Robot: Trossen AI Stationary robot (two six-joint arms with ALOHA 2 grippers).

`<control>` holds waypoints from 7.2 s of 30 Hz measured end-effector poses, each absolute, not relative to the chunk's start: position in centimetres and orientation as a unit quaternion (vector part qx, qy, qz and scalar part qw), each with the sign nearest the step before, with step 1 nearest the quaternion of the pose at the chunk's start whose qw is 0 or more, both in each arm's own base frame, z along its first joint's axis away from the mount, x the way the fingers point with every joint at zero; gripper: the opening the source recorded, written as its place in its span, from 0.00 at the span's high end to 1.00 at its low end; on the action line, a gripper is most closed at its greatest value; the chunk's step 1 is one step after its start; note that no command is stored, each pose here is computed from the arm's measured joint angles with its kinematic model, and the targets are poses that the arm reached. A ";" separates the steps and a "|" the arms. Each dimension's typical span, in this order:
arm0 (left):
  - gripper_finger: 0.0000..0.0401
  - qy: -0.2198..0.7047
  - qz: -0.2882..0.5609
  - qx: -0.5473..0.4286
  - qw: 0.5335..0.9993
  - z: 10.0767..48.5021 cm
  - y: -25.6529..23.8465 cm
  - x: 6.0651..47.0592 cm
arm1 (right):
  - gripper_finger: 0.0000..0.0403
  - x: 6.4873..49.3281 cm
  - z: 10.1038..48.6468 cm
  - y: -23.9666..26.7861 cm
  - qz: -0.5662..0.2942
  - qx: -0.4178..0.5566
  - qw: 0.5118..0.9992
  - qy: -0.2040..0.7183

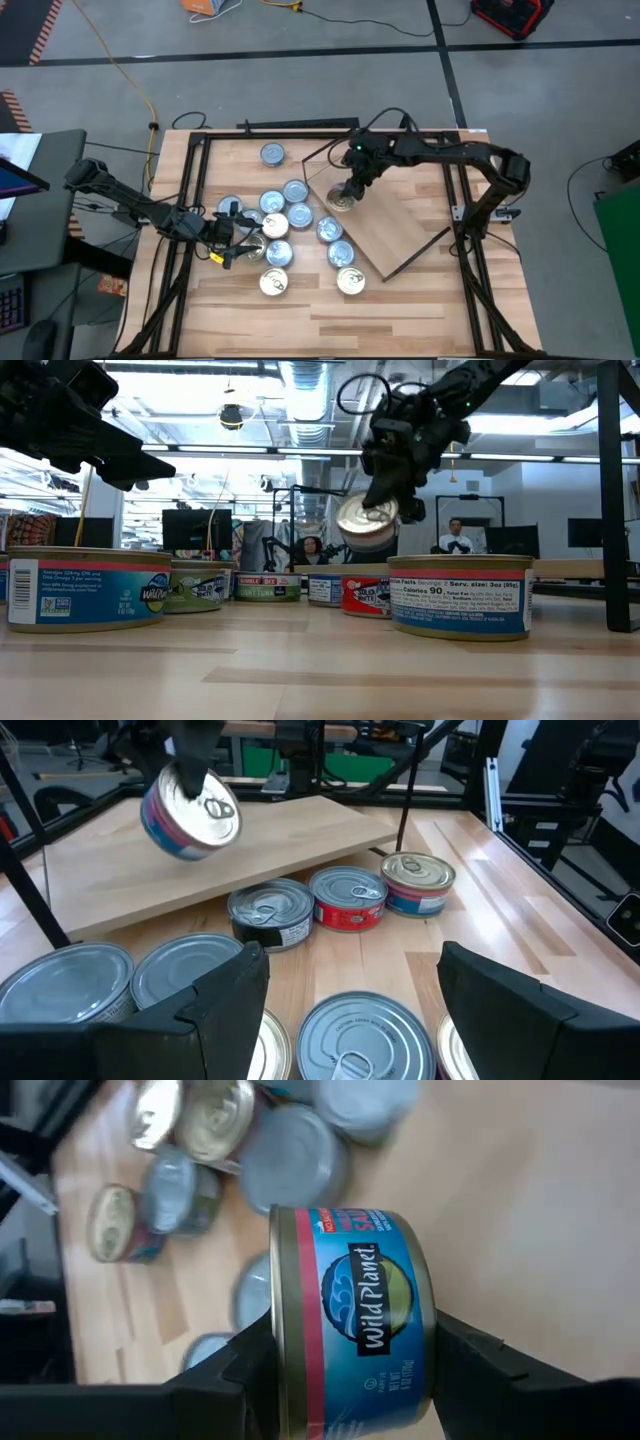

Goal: Stack canned seafood by type on shelf
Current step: Put the blue tuna can on the shelf, then stack the blue tuna can on top of the blue tuna can on the shelf

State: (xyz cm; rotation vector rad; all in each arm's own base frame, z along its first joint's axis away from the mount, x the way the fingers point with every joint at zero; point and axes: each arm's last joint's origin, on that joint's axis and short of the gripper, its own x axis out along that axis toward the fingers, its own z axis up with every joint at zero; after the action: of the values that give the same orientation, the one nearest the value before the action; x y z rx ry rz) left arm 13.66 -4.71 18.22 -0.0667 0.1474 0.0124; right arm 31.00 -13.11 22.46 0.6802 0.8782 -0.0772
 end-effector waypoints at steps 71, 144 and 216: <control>0.30 0.075 0.006 -0.033 0.997 18.2 -4.7 13.7 | 0.23 25.9 21.0 -18.8 -0.128 0.456 0.763 0.441; 0.30 0.347 -0.066 -0.016 0.935 20.5 -14.5 13.8 | 0.23 40.3 22.5 12.1 -0.093 0.051 0.958 0.267; 0.30 0.236 -0.041 -0.004 0.971 17.8 -17.3 14.4 | 0.29 47.0 18.3 16.6 -0.038 -0.002 0.937 0.346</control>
State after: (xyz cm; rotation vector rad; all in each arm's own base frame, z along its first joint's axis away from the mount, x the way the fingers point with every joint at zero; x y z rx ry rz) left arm 14.36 -17.26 17.82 -0.0077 0.4773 -0.0834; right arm 47.03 16.64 18.27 -0.0046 0.7077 -0.0774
